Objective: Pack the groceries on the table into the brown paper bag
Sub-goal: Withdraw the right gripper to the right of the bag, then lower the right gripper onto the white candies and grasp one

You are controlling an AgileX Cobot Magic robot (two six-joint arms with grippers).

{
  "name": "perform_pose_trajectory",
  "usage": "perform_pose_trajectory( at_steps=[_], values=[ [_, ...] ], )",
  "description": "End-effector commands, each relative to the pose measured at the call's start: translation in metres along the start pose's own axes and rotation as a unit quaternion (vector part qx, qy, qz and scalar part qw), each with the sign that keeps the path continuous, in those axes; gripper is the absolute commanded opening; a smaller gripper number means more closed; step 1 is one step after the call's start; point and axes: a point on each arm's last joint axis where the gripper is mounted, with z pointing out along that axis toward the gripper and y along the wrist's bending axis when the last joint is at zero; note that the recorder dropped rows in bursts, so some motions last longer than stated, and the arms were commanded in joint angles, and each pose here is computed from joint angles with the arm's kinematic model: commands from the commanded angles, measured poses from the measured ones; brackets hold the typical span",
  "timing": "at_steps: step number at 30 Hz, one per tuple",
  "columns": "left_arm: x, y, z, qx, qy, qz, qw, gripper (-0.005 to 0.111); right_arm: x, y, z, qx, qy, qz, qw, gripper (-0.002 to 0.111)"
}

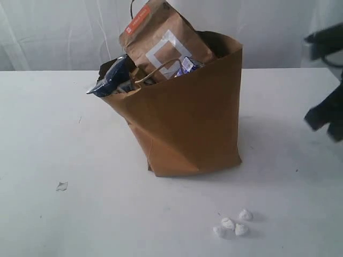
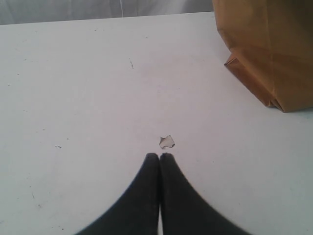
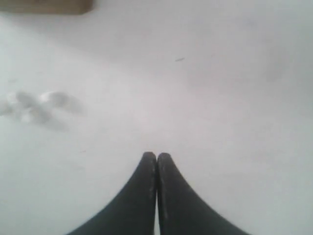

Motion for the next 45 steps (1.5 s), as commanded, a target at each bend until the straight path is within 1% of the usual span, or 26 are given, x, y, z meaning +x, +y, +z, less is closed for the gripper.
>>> perform_pose_trajectory(
  at_steps=[1, 3, 6, 12, 15, 19, 21, 26, 29, 34, 37, 42, 45],
  values=[
    [0.001, 0.000, 0.000, 0.003, 0.001, -0.005, 1.000, 0.000, 0.009, 0.029, 0.028, -0.143, -0.016, -0.034, 0.989, 0.000],
    [0.001, 0.000, 0.000, 0.003, 0.001, -0.005, 1.000, 0.000, 0.012, 0.038, 0.036, -0.155, -0.019, -0.065, 0.986, 0.000],
    [0.004, -0.002, 0.000, 0.009, 0.014, 0.007, 1.000, 0.000, 0.011, 0.044, 0.043, -0.143, -0.033, -0.082, 0.986, 0.000],
    [0.005, -0.003, 0.000, 0.016, 0.022, 0.002, 1.000, 0.000, 0.011, 0.047, 0.050, -0.130, -0.050, -0.089, 0.986, 0.000],
    [0.004, -0.001, 0.000, 0.007, 0.016, 0.006, 1.000, 0.000, 0.010, 0.047, 0.050, -0.128, -0.054, -0.088, 0.986, 0.000],
    [0.005, 0.002, 0.000, -0.013, 0.024, 0.050, 0.998, 0.000, 0.008, 0.050, 0.053, -0.131, -0.057, -0.090, 0.986, 0.001],
    [0.005, 0.003, 0.000, -0.013, 0.024, 0.051, 0.998, 0.000, 0.006, 0.055, 0.059, -0.135, -0.047, -0.106, 0.984, 0.004],
    [0.005, 0.003, 0.000, -0.013, 0.024, 0.051, 0.998, 0.000, 0.003, 0.069, 0.083, -0.152, 0.003, -0.137, 0.979, 0.023],
    [0.005, 0.003, 0.000, -0.013, 0.024, 0.051, 0.998, 0.000, 0.003, 0.073, 0.094, -0.149, 0.032, -0.155, 0.976, 0.029],
    [0.005, 0.003, 0.000, -0.013, 0.024, 0.051, 0.998, 0.000, 0.002, 0.077, 0.111, -0.146, 0.062, -0.169, 0.973, 0.030],
    [0.005, 0.003, 0.000, -0.013, 0.024, 0.051, 0.998, 0.000, 0.000, 0.078, 0.121, -0.134, 0.071, -0.184, 0.971, 0.030],
    [0.005, 0.003, 0.000, -0.013, 0.024, 0.051, 0.998, 0.000, -0.007, 0.075, 0.139, -0.099, 0.060, -0.210, 0.971, 0.030],
    [0.005, 0.003, 0.000, -0.013, 0.024, 0.051, 0.998, 0.000, -0.010, 0.075, 0.150, -0.096, 0.059, -0.208, 0.972, 0.030]
  ],
)
